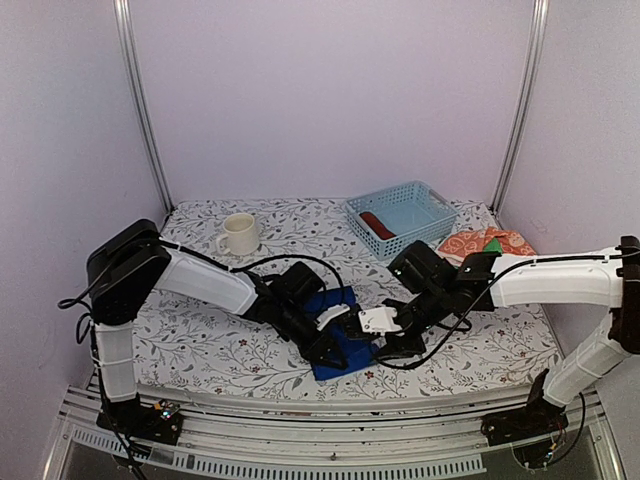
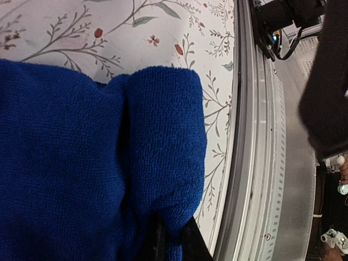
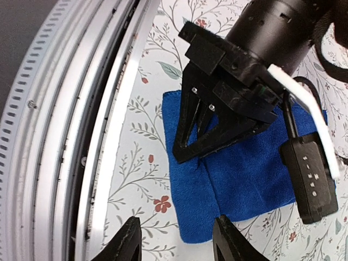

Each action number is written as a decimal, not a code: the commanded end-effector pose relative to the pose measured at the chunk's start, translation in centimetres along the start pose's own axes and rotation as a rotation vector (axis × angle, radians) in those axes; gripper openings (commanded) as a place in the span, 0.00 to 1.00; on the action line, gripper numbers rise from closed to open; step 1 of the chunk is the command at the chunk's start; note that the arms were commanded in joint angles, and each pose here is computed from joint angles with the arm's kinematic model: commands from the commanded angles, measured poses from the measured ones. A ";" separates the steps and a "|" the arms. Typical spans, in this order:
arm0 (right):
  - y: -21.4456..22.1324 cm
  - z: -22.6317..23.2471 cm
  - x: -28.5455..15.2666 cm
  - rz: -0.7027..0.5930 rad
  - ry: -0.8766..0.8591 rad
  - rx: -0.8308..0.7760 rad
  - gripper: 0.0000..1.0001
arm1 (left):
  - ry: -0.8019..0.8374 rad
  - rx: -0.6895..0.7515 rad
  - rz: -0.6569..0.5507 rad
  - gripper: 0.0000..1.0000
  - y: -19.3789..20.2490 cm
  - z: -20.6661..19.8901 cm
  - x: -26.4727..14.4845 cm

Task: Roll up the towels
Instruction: Roll the towel at the center of the board.

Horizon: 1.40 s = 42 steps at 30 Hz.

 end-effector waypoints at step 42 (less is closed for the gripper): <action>3.6 -0.7 12.5 0.299 -0.711 0.376 0.07 | -0.721 0.299 -0.546 0.42 2.4 -9.1 -15.6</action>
Point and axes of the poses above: each gripper's point midway between its finger pads, its own x axis out along the fingers, its own z axis along the line the jaws close on, y = z × x, the point moved 6 cm from there along -x, back along the fingers, and after that the axes turned 2 degrees about x, right-handed, at the moved point
